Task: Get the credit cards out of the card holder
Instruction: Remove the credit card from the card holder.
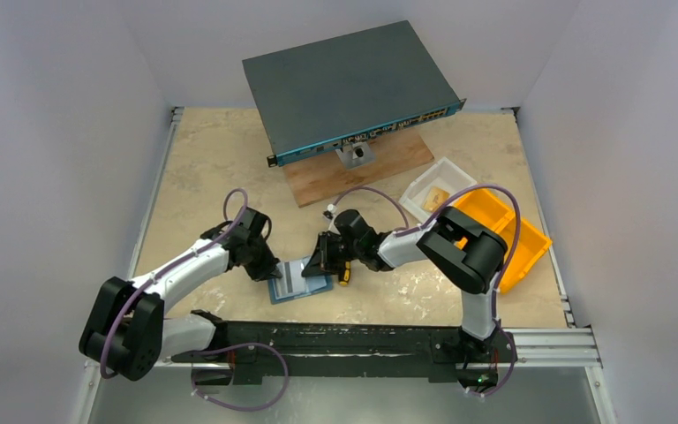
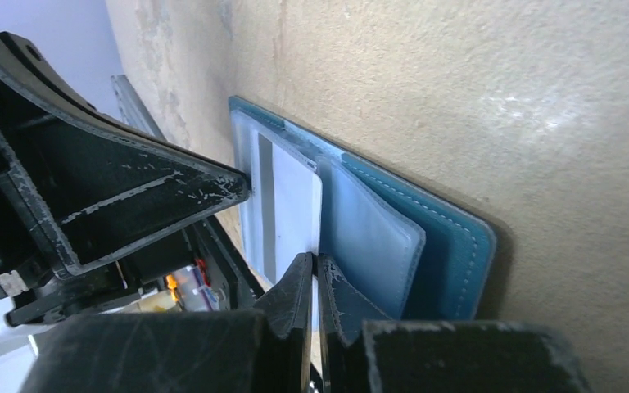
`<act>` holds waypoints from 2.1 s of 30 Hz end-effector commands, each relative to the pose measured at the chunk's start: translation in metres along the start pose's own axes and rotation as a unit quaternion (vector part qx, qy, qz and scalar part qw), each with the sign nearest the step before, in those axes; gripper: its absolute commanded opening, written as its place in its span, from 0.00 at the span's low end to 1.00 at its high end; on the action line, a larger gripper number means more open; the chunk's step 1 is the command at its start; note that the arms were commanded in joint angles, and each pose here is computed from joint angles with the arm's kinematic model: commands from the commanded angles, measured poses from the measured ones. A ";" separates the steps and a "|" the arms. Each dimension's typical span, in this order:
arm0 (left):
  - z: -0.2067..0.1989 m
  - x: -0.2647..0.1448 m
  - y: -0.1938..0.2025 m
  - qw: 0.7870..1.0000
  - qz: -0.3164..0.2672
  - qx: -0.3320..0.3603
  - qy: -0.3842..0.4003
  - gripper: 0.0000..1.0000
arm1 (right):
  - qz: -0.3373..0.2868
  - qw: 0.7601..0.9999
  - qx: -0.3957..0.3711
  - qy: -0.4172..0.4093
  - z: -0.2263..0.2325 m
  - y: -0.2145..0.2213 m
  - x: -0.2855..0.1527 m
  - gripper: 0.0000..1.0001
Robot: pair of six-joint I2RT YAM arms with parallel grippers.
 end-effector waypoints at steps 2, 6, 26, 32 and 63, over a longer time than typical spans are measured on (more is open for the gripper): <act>0.021 0.009 0.003 0.997 -0.007 -0.005 -0.077 0.00 | -0.026 0.997 -0.020 0.067 0.000 -0.009 -0.011 0.00; 0.021 0.009 0.003 0.997 -0.006 -0.004 -0.077 0.00 | -0.029 0.996 -0.025 0.080 -0.002 -0.010 -0.015 0.00; 0.019 0.007 0.002 0.997 -0.007 -0.003 -0.075 0.00 | -0.020 1.000 -0.020 0.013 -0.005 -0.008 -0.014 0.24; 0.019 0.007 0.002 0.997 -0.007 -0.002 -0.074 0.00 | -0.012 1.000 -0.016 -0.003 -0.007 -0.008 -0.007 0.32; 0.022 0.007 0.004 0.996 -0.005 -0.016 -0.084 0.00 | -0.020 0.999 -0.011 0.043 -0.017 -0.011 -0.025 0.00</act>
Point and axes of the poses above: each gripper's point midway between its finger pads, its own x axis out along the fingers, its own z axis along the line the jaws close on, y = z × x, the point moved 10 cm from there along -x, back along the fingers, and after that the axes turned 11 degrees about -x, right-handed, at the moved point
